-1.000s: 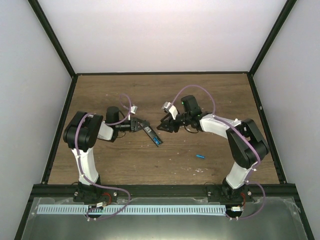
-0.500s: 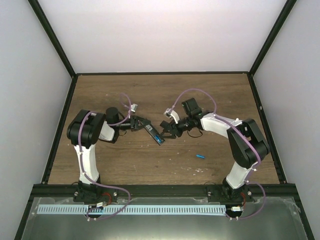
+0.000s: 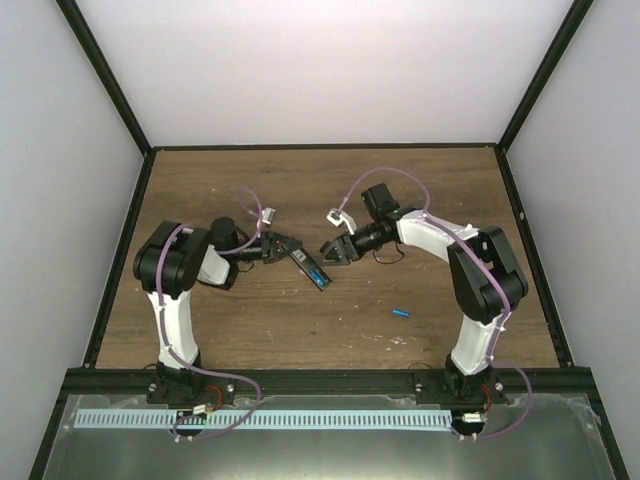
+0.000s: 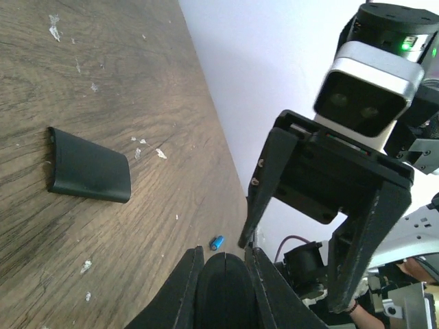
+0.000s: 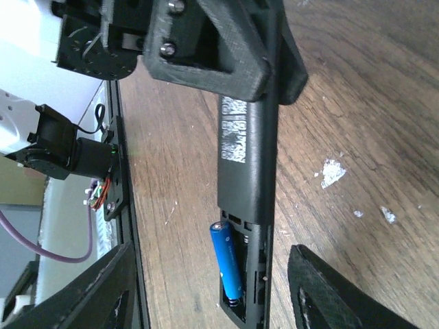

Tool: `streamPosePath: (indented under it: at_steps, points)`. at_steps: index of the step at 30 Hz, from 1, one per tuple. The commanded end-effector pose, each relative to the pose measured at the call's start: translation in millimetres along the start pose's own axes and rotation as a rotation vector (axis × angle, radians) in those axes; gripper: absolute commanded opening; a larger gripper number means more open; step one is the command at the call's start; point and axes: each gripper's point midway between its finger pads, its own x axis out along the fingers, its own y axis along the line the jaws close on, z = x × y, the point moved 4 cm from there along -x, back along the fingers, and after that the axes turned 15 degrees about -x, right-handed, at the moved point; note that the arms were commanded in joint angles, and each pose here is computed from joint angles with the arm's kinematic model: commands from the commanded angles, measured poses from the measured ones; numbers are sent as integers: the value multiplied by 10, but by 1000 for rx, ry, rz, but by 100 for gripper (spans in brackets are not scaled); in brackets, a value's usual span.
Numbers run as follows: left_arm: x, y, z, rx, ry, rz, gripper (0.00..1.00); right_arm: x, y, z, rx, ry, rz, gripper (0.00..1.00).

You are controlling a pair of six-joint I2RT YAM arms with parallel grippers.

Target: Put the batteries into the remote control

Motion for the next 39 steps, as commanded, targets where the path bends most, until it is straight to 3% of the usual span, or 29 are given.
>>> streamPosePath:
  at_steps: [1,11,25,39]
  points:
    - [54,-152,-20,91,-6,4,0,12,-23,23,75,14,42,53]
    - [178,-261,-13,105,16,-16,0,39,42,55,153,-3,142,61]
    - [217,-350,-9,131,23,-26,0,71,2,-17,174,28,134,63]
    - [238,-391,14,155,17,-18,0,107,-8,8,194,27,155,48]
